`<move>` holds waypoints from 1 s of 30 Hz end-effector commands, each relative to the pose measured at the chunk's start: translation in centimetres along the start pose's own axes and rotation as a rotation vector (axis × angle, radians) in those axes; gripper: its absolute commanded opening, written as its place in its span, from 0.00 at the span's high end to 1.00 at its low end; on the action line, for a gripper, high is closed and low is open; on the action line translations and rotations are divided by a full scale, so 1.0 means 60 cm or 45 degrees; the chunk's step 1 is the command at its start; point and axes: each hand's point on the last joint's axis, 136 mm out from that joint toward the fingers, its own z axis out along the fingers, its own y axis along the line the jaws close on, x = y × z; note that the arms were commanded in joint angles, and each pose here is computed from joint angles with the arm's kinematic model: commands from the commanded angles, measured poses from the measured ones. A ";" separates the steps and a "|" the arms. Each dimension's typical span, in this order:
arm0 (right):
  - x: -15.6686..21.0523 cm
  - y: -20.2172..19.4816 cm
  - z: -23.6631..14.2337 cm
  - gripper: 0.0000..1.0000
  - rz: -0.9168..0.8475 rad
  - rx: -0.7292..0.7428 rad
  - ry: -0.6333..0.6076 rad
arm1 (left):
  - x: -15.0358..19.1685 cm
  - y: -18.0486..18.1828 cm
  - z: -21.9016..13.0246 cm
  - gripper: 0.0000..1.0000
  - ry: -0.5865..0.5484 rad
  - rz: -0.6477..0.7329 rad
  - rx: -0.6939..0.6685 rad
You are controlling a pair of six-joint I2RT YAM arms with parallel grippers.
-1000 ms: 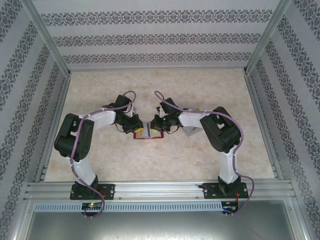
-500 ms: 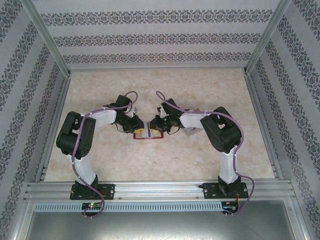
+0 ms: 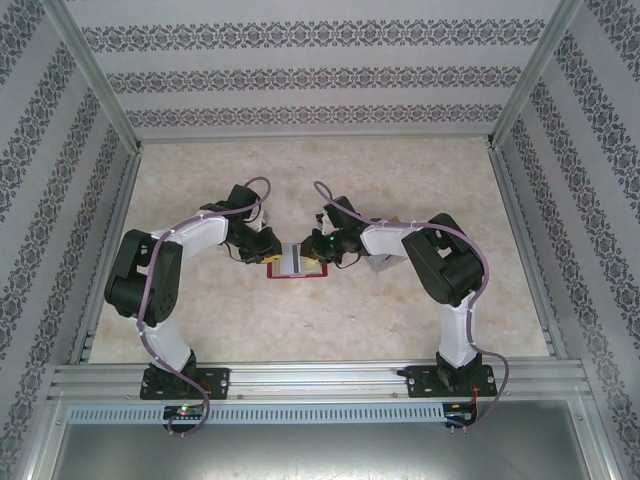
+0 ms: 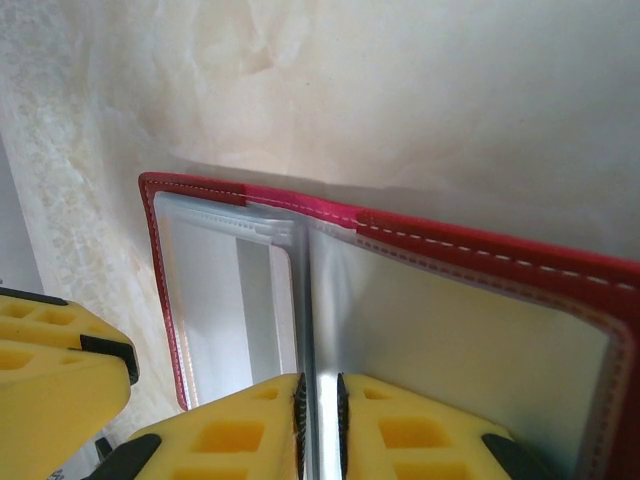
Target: Take the credit cards out of the card holder
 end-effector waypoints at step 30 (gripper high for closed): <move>0.011 -0.040 -0.008 0.82 0.036 0.101 -0.018 | 0.018 0.087 0.055 0.90 0.087 -0.121 -0.241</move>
